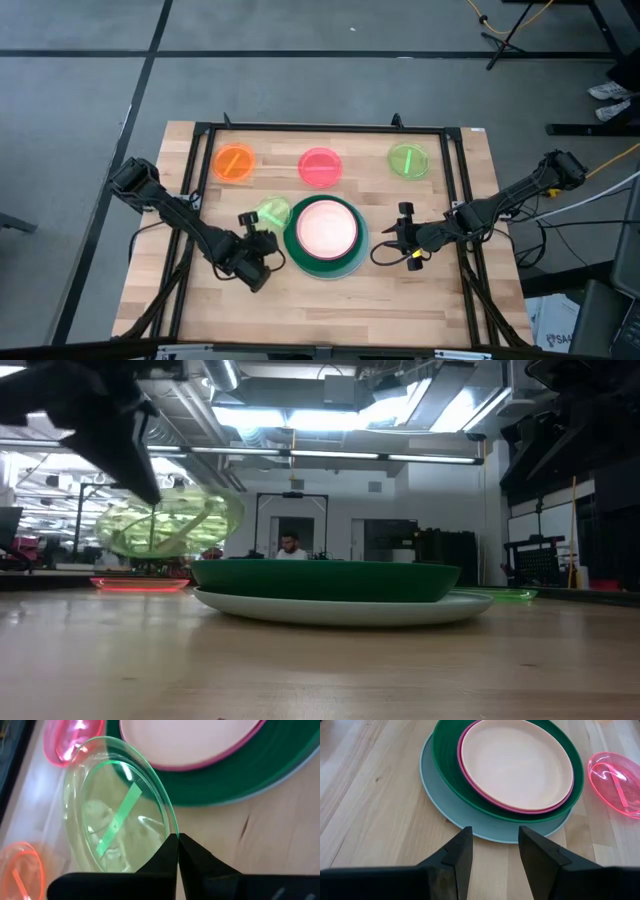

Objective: Stack plastic plates
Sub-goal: Stack the left transparent green plate on top of the light orange plate

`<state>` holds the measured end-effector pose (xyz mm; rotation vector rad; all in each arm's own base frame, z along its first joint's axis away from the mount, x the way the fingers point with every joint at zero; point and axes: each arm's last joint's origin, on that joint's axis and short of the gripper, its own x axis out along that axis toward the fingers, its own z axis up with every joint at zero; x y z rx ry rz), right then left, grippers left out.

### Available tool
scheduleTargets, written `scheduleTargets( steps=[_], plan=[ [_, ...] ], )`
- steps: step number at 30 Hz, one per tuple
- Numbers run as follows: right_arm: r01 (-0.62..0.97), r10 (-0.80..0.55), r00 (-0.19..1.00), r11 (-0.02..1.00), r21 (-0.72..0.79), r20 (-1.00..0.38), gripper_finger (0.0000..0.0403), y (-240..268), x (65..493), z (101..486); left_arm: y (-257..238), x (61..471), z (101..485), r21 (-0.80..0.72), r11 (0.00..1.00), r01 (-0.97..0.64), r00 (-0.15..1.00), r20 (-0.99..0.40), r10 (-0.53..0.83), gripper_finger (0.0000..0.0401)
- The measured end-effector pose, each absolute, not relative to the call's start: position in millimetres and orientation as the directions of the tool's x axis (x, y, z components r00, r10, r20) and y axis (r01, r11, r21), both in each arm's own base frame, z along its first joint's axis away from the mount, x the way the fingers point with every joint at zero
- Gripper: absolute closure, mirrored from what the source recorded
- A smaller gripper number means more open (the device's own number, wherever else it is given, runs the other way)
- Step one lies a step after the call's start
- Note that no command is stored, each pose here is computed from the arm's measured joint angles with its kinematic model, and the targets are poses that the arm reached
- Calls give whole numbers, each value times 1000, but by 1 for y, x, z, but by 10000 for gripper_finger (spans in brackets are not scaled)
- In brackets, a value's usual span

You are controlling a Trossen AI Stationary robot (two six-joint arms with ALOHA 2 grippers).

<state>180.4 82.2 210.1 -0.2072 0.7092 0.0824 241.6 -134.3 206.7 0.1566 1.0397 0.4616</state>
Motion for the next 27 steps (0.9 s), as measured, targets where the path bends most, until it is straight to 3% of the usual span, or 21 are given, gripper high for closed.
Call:
scheduleTargets(
  steps=[27],
  plan=[
    [-147, 6, 756, 976, -160, -654, 253, 82, 180, 210, -135, 288, 234, 318, 938, -138, 692, -647, 321, 400]
  ],
)
